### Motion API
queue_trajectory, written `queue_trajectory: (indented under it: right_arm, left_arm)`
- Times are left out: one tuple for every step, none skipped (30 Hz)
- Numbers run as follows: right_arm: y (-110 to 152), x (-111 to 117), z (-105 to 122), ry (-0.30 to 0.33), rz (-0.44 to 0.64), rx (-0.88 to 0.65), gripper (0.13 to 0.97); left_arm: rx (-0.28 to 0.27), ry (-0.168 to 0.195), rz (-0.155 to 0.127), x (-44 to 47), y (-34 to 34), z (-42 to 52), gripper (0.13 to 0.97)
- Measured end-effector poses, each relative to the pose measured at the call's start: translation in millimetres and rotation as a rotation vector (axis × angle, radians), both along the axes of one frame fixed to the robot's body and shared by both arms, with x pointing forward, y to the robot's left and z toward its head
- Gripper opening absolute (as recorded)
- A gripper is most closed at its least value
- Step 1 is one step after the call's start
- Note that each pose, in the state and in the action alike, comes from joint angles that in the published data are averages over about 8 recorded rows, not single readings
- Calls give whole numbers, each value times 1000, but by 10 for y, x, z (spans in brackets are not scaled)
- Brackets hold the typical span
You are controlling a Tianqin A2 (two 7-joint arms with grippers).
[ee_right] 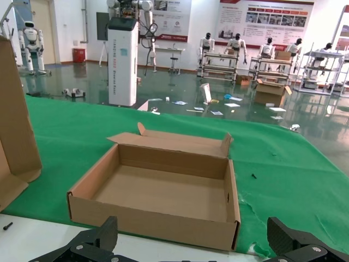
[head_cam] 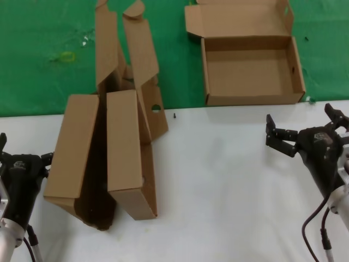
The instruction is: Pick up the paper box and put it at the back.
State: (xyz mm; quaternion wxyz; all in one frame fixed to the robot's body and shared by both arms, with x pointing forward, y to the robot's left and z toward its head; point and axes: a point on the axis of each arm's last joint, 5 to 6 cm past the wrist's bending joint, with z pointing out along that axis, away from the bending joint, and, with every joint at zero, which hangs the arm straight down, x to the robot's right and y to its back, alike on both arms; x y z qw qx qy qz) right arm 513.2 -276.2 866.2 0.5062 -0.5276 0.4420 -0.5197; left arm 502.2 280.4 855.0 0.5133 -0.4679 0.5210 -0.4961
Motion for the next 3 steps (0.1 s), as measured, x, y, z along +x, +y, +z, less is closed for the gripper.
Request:
queue_trajectory:
  right_arm:
    - [-1,-2,-4,1,-1,1,966]
    - [-2,-3,-6,2,-2,2,966]
    - [-3,-4,-8,2,-3,2,966]
  left_arm:
    - [0,0,0,0,0,0,966]
    - [0,0,0,0,0,0,966]
    - [0,0,0,0,0,0,966]
